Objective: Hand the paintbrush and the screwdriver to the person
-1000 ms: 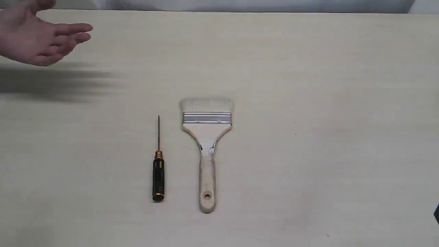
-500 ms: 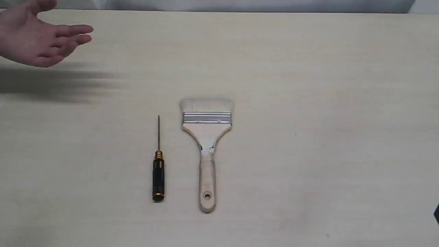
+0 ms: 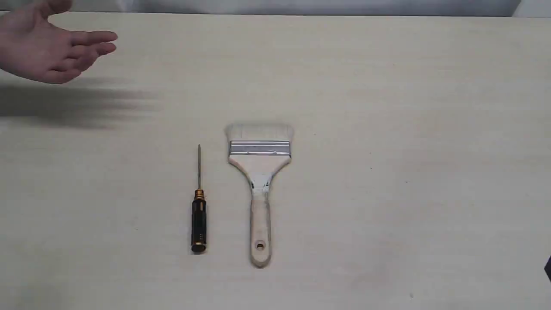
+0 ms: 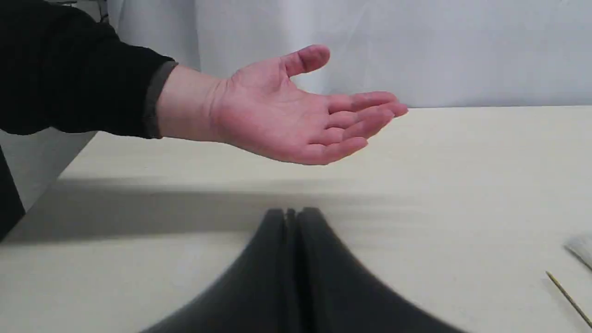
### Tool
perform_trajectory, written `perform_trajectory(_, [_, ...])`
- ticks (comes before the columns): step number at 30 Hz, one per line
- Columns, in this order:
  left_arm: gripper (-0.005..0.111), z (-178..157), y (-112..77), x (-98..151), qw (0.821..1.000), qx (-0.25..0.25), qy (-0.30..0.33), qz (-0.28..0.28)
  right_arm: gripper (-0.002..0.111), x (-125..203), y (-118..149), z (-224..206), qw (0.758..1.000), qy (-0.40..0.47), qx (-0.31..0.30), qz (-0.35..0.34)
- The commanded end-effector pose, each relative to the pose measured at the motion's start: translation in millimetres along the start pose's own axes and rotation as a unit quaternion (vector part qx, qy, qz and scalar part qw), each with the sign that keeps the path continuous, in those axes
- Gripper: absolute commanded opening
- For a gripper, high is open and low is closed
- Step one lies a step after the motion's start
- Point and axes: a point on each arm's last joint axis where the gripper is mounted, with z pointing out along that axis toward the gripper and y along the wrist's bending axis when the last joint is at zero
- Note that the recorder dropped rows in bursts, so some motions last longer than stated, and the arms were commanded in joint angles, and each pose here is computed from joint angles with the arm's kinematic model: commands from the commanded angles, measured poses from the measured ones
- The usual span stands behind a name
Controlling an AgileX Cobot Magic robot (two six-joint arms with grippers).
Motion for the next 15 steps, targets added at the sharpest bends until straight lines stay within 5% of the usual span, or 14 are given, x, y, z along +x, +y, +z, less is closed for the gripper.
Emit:
perform_trajectory(1, [0.0,0.0,-0.5,0.0,1.0,0.004,-0.003,-0.001,0.004,0.9,-0.2,-0.1,1.0,-0.001,0.003,0.003])
perform_trajectory(15, [0.0,0.0,-0.5,0.0,1.0,0.004,-0.003,-0.001,0.004,-11.9,-0.2,-1.0,0.997,-0.071,0.003,-0.004])
